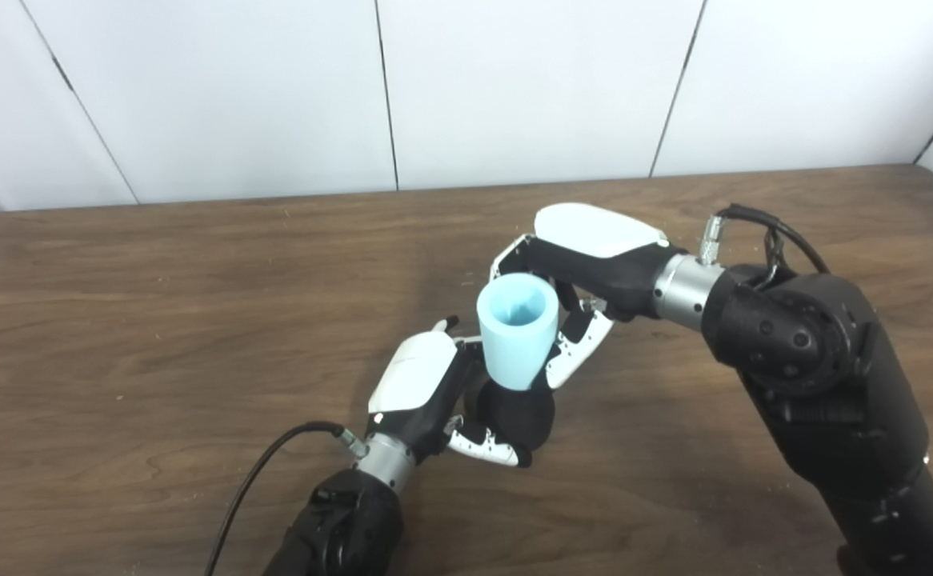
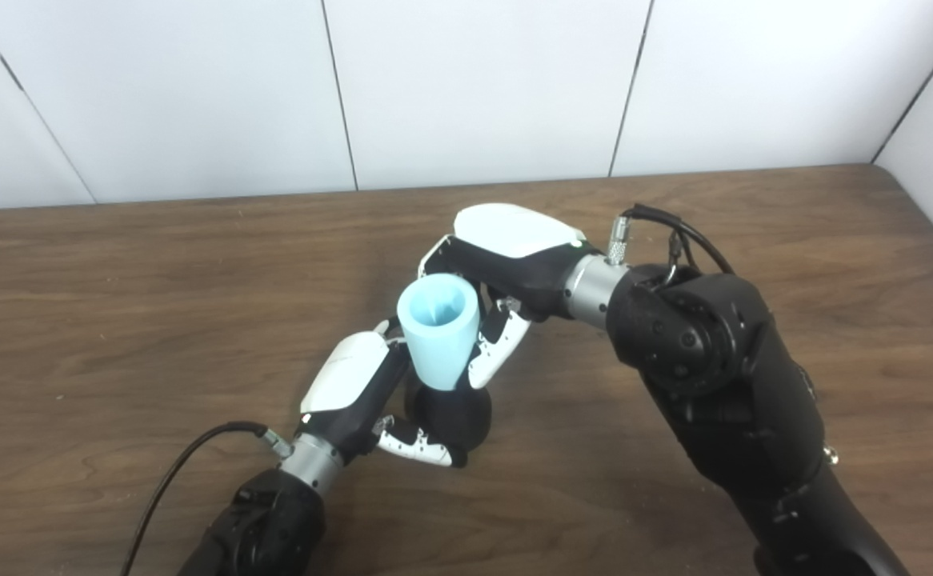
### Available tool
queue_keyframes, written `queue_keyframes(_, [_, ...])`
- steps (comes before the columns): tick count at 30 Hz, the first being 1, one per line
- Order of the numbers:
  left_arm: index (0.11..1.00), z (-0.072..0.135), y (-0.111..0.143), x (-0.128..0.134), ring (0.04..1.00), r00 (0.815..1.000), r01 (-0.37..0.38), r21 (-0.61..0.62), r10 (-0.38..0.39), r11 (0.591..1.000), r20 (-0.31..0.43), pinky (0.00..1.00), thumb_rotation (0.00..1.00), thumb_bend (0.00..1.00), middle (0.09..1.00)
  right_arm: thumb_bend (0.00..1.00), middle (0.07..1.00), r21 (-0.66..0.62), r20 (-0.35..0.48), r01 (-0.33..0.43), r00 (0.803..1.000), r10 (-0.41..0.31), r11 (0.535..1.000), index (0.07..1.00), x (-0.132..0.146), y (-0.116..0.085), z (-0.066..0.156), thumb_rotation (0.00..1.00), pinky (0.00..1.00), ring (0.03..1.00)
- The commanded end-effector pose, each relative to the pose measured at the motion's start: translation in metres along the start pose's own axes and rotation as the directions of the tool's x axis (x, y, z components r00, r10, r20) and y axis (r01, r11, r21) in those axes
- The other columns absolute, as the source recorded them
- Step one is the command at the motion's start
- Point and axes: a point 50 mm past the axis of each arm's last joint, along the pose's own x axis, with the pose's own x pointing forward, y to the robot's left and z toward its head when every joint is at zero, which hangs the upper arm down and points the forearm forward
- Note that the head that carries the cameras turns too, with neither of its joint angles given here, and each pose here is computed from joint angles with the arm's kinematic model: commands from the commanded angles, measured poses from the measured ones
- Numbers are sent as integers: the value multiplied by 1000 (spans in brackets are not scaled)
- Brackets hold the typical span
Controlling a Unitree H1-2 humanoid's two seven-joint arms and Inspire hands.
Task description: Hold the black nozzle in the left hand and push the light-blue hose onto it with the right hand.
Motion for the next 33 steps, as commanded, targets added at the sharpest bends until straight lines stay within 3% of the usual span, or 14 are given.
queue_keyframes(1, [491, -11, -28, -5, 712, 986, 147, -13, -147, 989, -81, 1000, 0, 522, 478, 495, 525, -51, 38, 13, 999, -11, 999, 518, 1, -7, 9, 0, 308, 439])
queue_keyframes(22, [489, -11, -28, -5, 712, 986, 139, -22, -140, 990, -85, 1000, 0, 522, 484, 495, 526, -8, -41, -32, 999, 31, 999, 515, -1, 11, -17, 0, 307, 435])
queue_keyframes(32, [489, -11, -26, -5, 712, 987, 136, -22, -138, 990, -86, 1000, 0, 522, 483, 491, 527, -3, -41, -42, 998, 42, 999, 560, -3, 20, -8, 0, 300, 434])
queue_keyframes(33, [488, -11, -26, -5, 712, 987, 136, -21, -137, 990, -86, 1000, 0, 522, 484, 502, 525, -11, -36, -41, 998, 41, 999, 549, -4, 19, -6, 0, 384, 423])
